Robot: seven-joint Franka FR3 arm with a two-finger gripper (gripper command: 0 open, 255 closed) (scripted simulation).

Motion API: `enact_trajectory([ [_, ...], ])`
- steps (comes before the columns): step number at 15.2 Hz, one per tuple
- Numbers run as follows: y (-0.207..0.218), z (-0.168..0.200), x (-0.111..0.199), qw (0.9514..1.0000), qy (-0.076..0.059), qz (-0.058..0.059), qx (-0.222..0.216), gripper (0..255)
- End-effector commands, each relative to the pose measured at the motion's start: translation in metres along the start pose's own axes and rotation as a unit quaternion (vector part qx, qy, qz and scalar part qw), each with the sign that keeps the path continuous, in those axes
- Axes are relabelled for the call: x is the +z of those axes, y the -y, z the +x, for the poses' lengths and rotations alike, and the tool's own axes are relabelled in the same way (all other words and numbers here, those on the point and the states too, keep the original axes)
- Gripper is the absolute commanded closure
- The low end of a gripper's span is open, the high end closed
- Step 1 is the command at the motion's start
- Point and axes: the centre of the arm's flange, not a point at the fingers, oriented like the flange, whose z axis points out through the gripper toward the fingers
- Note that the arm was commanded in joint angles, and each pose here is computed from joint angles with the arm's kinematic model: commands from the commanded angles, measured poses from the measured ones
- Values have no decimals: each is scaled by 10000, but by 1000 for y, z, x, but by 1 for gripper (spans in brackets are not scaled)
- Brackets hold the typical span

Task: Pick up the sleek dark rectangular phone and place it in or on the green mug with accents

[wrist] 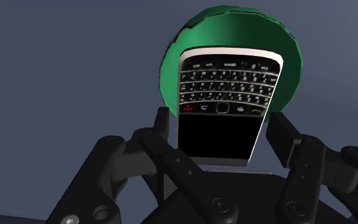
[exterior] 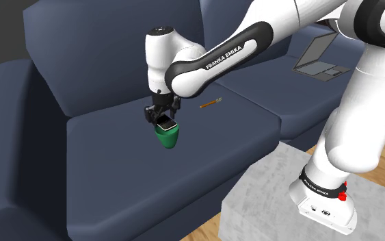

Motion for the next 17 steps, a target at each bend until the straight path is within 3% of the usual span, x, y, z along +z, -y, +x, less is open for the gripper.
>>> enact_trajectory([
  [1,0,0,0,10000,0,0,0,0],
  [5,0,0,0,10000,0,0,0,0],
  [9,0,0,-50,10000,0,0,0,0],
  [17,0,0,-50,10000,0,0,0,0],
])
